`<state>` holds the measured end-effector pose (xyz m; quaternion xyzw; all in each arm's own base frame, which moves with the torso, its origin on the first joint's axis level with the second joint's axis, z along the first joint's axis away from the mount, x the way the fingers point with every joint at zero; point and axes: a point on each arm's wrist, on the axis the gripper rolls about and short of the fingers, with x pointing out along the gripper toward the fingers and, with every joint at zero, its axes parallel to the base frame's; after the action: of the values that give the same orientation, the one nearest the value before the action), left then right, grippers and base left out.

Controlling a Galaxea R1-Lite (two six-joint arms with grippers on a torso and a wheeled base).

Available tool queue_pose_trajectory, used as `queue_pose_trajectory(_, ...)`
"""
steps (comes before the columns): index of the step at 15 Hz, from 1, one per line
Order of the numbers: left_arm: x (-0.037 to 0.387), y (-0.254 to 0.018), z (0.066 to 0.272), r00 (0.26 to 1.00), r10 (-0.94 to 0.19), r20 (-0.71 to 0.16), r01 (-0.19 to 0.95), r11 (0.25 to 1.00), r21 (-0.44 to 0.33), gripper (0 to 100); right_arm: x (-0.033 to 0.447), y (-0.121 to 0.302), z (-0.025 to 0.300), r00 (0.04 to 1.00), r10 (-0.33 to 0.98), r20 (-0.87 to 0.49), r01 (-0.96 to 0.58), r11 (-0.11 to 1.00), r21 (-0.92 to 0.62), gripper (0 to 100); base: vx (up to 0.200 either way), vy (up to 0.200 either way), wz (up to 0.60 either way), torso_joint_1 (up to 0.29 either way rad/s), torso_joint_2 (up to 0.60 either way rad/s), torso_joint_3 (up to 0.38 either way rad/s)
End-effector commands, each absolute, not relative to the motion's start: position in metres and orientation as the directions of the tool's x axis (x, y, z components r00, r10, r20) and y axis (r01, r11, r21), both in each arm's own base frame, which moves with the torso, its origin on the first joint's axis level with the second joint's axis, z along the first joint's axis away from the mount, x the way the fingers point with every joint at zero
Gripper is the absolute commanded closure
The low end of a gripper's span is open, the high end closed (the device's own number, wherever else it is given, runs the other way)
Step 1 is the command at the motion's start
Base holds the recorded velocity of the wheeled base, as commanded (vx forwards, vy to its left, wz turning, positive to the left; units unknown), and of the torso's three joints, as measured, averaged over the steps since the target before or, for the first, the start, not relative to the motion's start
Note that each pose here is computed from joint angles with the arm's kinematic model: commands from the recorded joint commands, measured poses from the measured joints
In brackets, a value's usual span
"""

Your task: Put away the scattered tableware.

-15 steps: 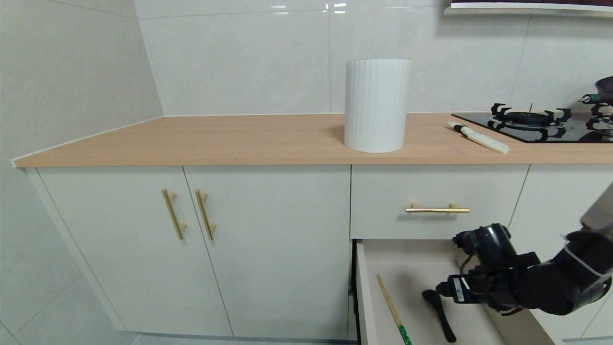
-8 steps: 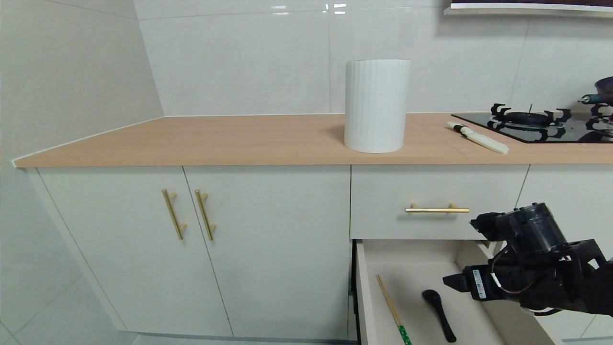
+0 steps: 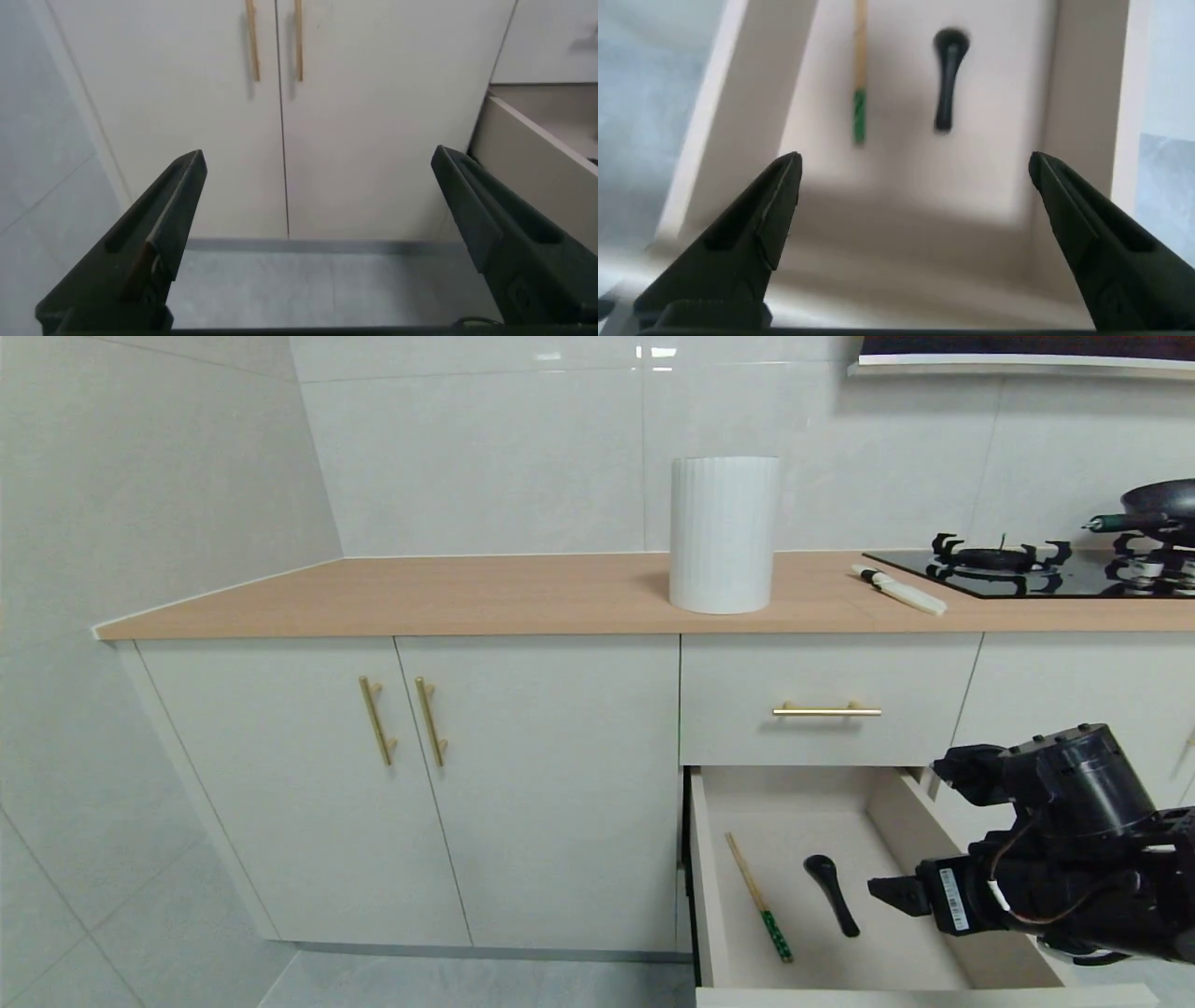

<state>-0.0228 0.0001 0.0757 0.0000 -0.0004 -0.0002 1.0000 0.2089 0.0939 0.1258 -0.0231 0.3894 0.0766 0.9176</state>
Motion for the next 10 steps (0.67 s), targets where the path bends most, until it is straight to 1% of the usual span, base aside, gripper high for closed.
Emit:
queue_pose_trajectory(1,-0.023,0.0,0.076,1.0,0.0,0.002,0.0,1.0,0.0,0,0.203,0.097,0.13,0.684,0.139,-0.717,-0.181,0.983,0.018,0,0.0,0.0,0.0,0.0,0.0,0.0)
queue_pose_trajectory(4,-0.023,0.0,0.076,1.0,0.0,0.002,0.0,1.0,0.002,0,0.193,0.103,0.122,0.617,0.148,-0.773,-0.239,0.971,-0.005,0,0.0,0.0,0.0,0.0,0.0,0.0)
queue_pose_trajectory(5,-0.023,0.0,0.076,1.0,0.0,0.002,0.0,1.0,0.0,0,0.187,0.107,0.12,0.569,0.184,-0.802,-0.302,0.953,0.005,0,0.0,0.0,0.0,0.0,0.0,0.0)
queue_pose_trajectory(6,-0.023,0.0,0.076,1.0,0.0,0.002,0.0,1.0,0.002,0,0.184,0.109,0.118,0.534,0.204,-0.82,-0.329,0.944,0.02,0,0.0,0.0,0.0,0.0,0.0,0.0)
queue_pose_trajectory(7,-0.023,0.0,0.076,1.0,0.0,0.002,0.0,1.0,0.002,0,0.178,0.111,0.114,0.479,0.224,-0.849,-0.375,0.926,0.033,0,0.0,0.0,0.0,0.0,0.0,0.0)
queue_pose_trajectory(9,-0.023,0.0,0.076,1.0,0.0,0.002,0.0,1.0,0.002,0,0.172,0.113,0.105,0.383,0.208,-0.9,-0.45,0.893,0.015,0,0.0,0.0,0.0,0.0,0.0,0.0)
queue_pose_trajectory(10,-0.023,0.0,0.076,1.0,0.0,0.002,0.0,1.0,0.002,0,0.171,0.114,0.103,0.362,0.199,-0.91,-0.462,0.887,0.01,0,0.0,0.0,0.0,0.0,0.0,0.0)
